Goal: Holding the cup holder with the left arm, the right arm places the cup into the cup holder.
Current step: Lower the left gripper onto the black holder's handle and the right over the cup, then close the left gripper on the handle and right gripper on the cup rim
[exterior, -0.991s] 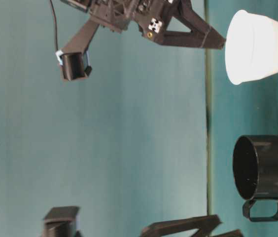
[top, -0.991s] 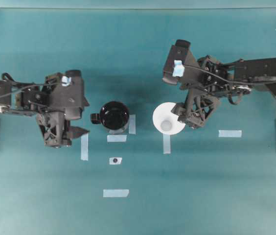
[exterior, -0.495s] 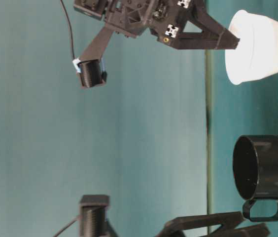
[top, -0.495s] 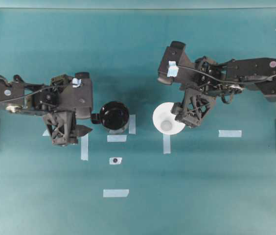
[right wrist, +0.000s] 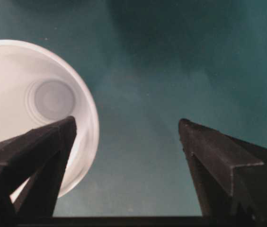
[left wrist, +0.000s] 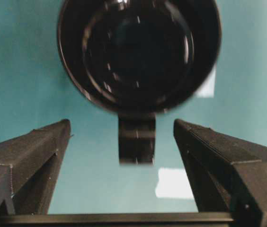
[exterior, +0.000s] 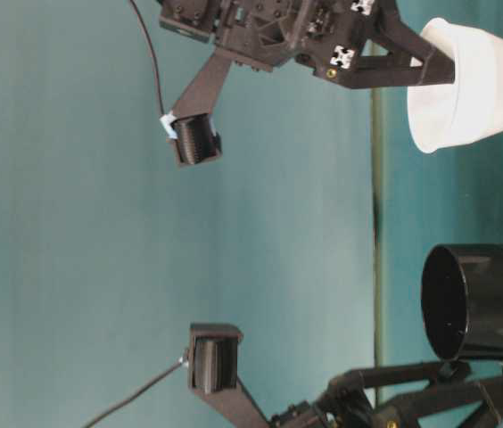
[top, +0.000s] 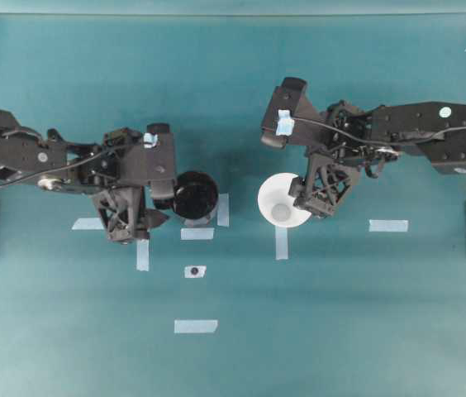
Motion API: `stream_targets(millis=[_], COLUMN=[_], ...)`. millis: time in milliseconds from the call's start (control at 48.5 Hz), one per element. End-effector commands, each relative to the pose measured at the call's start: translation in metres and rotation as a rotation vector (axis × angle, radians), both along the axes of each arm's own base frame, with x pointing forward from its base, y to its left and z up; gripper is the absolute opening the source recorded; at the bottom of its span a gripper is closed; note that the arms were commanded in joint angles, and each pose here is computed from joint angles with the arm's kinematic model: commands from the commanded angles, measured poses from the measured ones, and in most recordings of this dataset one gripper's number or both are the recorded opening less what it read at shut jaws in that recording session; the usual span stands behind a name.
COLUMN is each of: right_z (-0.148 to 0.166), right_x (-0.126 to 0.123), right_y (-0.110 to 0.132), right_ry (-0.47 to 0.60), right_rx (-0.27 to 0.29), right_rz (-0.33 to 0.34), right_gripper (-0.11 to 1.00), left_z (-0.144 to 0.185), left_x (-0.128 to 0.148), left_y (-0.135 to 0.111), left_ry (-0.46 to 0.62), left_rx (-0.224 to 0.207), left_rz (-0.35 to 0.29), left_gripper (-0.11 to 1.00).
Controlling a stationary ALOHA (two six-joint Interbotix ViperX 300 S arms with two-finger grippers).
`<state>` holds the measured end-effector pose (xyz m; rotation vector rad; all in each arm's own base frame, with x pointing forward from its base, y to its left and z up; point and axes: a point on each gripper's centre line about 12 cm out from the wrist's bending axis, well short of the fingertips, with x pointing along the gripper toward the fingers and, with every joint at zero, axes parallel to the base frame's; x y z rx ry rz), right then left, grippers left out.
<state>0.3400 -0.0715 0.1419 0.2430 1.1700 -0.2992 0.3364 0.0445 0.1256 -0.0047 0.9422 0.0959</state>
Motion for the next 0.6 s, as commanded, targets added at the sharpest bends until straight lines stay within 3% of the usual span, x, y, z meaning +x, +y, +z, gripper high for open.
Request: stream_targets(millis=[0,578], right_z=[0.0142,0.0134], right_x=[0.0055,0.0072], right_y=[-0.0017,-0.0036], right_ry=[-0.047,-0.048], right_rx=[-0.012,-0.011], right_rz=[0.004,-0.002], right_gripper=[0.92,0.92], left_z=[0.0107,0.0026], left_x=[0.0080,0.0079], left_y=[0.0027,0.0032], left_ry=[-0.039,-0.015], left_rx=[0.008,0.004], left_rz=[0.001,0.004], left_gripper=[0.94,0.94])
